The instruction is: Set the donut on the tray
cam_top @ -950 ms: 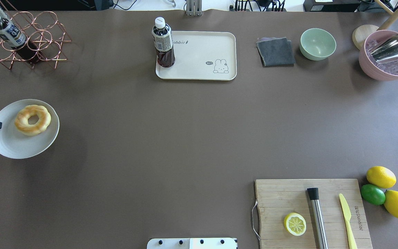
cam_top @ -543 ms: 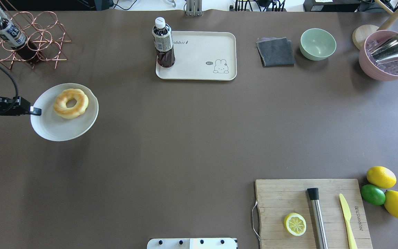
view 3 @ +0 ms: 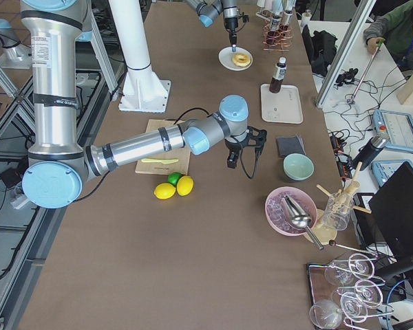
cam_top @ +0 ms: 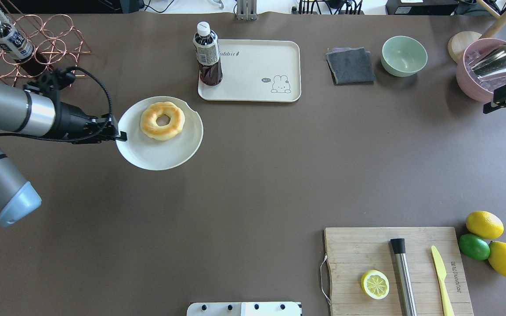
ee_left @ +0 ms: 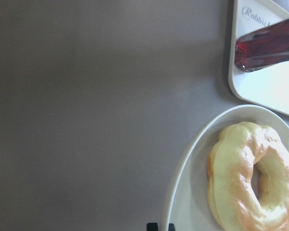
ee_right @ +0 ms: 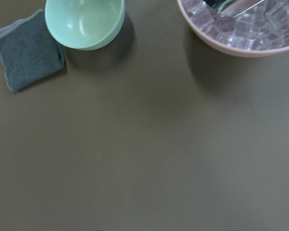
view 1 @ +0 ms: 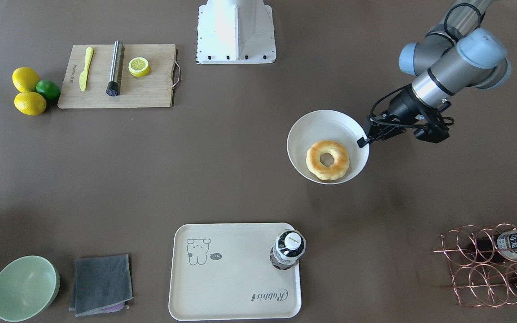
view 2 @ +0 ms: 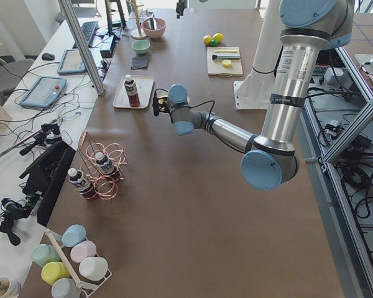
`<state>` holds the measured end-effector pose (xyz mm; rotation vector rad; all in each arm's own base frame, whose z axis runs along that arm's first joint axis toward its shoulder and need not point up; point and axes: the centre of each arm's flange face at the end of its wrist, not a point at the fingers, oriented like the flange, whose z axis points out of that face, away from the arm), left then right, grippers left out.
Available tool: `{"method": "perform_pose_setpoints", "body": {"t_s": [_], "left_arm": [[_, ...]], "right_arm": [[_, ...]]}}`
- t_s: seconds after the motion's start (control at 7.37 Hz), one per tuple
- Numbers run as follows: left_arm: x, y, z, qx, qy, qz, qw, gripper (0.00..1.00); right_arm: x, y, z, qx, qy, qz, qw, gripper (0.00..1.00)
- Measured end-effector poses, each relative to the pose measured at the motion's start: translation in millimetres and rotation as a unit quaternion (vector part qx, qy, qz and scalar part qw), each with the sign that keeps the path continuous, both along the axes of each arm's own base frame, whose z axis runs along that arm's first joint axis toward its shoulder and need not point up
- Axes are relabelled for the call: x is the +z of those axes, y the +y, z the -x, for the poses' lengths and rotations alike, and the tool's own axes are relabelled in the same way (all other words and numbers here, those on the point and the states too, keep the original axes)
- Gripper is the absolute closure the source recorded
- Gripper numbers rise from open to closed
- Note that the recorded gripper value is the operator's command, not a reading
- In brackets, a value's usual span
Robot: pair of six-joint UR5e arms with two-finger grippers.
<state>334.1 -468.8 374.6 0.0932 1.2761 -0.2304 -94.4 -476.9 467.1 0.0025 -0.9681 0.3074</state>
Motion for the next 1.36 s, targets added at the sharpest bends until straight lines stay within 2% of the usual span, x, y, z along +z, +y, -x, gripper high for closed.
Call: {"method": "perform_pose_setpoints", "body": {"t_s": [0.41, 0.68, 0.95, 1.36], "left_arm": [[-112, 61, -108, -0.023, -0.019, 0.029, 0.9991, 1.0], [-175, 95, -166, -0.036, -0.019, 0.046, 0.9981, 1.0], [-220, 104, -198, -0.063, -0.004, 0.079, 0.9949, 1.0], [-243, 90, -223, -0.107, 0.007, 0.105, 0.9886, 1.0]], "right_arm": [[-60, 15, 87, 0.027, -0.05, 0.027, 0.998, 0.08], [-100, 24, 138, 0.042, -0.075, 0.051, 0.995, 0.28], [-135, 49, 164, 0.053, -0.101, 0.08, 0.9902, 0.28], [-162, 93, 207, 0.046, -0.113, 0.096, 0.9879, 0.28]]}}
